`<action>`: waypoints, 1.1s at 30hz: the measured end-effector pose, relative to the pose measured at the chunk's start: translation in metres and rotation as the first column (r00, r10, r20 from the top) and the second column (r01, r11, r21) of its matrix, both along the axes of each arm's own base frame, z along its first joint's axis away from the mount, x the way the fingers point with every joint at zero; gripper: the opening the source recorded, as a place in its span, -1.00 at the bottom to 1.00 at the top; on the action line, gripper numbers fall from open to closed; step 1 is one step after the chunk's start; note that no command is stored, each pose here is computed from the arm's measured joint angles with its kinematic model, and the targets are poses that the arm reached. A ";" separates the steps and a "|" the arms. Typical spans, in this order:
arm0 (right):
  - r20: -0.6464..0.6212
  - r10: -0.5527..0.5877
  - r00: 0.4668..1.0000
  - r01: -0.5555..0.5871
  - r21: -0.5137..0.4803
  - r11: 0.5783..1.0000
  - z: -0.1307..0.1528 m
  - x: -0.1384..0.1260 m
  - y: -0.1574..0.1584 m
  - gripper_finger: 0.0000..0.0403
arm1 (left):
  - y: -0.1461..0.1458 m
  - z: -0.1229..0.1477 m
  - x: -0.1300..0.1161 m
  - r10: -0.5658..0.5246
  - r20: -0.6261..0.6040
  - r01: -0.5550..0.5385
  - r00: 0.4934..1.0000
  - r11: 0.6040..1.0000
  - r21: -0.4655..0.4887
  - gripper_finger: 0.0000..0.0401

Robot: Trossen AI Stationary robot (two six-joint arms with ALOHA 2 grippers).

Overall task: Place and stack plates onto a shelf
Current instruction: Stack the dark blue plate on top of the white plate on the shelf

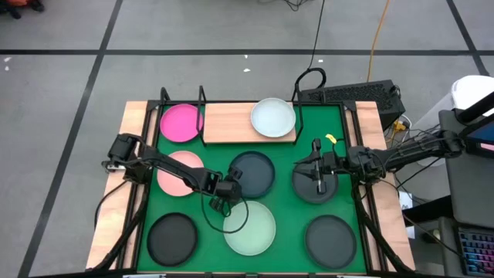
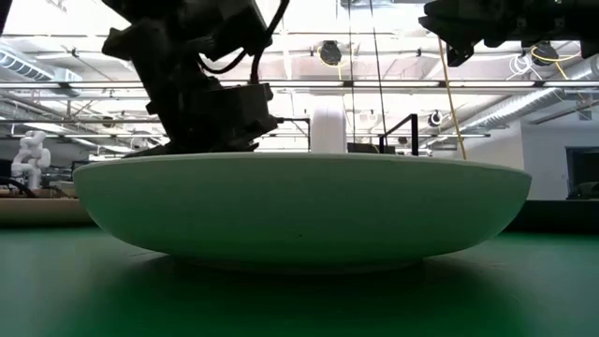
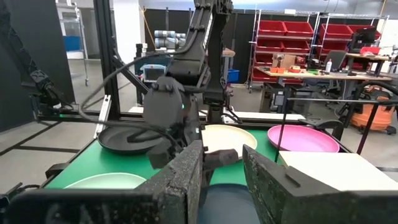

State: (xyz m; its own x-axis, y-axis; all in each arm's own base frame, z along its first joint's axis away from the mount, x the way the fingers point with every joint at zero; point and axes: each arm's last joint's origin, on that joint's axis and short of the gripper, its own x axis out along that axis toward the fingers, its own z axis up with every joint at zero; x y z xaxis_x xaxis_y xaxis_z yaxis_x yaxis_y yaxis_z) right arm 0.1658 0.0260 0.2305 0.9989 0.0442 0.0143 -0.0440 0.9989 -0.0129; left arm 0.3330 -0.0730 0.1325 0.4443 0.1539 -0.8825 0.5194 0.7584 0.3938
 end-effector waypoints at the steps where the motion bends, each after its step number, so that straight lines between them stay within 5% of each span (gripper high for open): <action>1: -0.002 0.000 1.000 0.000 0.001 1.000 0.000 0.000 0.000 -0.51 | 0.001 -0.001 0.000 0.002 -0.003 -0.002 1.000 1.000 0.002 -0.46; 14: -0.004 0.001 1.000 -0.001 0.005 1.000 0.000 0.000 0.000 -0.51 | 0.000 0.013 0.002 0.023 0.082 -0.021 0.996 1.000 -0.020 -0.94; 24: 0.008 0.001 1.000 -0.001 -0.012 1.000 0.001 0.000 0.000 -0.51 | -0.001 0.106 -0.011 -0.022 0.368 0.014 0.930 1.000 0.025 -0.95; 33: 0.102 0.003 0.995 -0.001 -0.016 1.000 0.011 -0.003 0.000 -0.51 | 0.073 0.144 0.003 -0.104 0.501 -0.010 0.859 0.975 0.220 -0.95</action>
State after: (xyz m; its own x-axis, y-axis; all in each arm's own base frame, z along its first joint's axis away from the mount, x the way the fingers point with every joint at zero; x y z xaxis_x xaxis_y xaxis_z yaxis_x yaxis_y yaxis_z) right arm 0.1628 0.0256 0.2414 0.9922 0.0472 0.1151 -0.0437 0.9985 -0.0330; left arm 0.3363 -0.0003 0.2764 0.8314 0.2756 -0.4825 0.2371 0.6093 0.7566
